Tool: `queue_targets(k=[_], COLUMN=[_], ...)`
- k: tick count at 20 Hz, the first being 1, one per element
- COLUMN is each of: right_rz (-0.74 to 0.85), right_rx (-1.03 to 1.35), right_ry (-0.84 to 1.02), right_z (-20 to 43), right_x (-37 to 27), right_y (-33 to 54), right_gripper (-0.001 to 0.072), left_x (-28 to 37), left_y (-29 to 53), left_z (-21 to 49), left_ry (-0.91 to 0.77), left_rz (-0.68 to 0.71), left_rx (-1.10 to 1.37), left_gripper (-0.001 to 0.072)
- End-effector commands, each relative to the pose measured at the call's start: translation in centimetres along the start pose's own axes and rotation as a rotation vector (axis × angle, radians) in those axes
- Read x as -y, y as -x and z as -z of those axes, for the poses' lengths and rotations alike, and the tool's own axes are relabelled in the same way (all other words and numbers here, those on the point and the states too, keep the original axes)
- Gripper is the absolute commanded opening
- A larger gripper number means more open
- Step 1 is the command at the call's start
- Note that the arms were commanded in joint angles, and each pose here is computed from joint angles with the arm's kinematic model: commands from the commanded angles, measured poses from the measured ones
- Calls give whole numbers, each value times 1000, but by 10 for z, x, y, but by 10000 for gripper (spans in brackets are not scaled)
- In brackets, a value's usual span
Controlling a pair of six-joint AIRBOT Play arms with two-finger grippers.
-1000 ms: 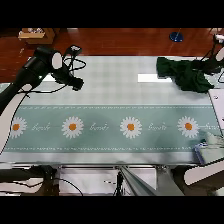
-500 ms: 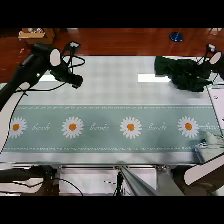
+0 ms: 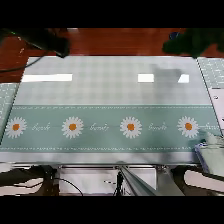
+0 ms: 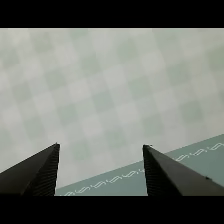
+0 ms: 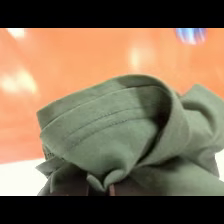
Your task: Fold the shirts.
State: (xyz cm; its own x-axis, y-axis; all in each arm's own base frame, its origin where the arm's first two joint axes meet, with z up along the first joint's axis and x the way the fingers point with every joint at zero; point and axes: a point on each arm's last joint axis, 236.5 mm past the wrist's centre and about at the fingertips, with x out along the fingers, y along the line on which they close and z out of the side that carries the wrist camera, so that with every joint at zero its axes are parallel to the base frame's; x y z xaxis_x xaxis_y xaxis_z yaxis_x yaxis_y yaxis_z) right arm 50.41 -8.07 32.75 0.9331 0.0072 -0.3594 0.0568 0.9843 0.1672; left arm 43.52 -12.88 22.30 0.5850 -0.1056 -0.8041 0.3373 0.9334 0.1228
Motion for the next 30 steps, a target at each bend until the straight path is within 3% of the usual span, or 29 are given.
queue_targets(k=[1,5,8,12,15,18,23,30], right_rz=[-163,-340,-464,-586,-745,-804,-771,-521], right_rx=[154,98,-90,-315,-498,-615,-845,-1046], right_ry=[21,38,39,80,140,260,481,620], right_z=[-50,-31,14,75,148,232,366,445], right_x=[-68,-127,-154,-193,-265,-331,-378,-326], right_y=[107,183,199,176,152,128,95,43], right_gripper=[27,28,28,28,28,28,28,28], left_x=[2,13,18,26,31,35,42,50], left_y=[101,187,215,205,182,156,114,61], left_z=[-13,5,18,36,50,62,90,126], left_ry=[12,43,78,67,60,55,45,36], left_rz=[14,65,100,129,135,136,136,137], left_rx=[173,330,374,291,202,121,-20,-165], left_gripper=[620,620,619,618,617,616,615,615])
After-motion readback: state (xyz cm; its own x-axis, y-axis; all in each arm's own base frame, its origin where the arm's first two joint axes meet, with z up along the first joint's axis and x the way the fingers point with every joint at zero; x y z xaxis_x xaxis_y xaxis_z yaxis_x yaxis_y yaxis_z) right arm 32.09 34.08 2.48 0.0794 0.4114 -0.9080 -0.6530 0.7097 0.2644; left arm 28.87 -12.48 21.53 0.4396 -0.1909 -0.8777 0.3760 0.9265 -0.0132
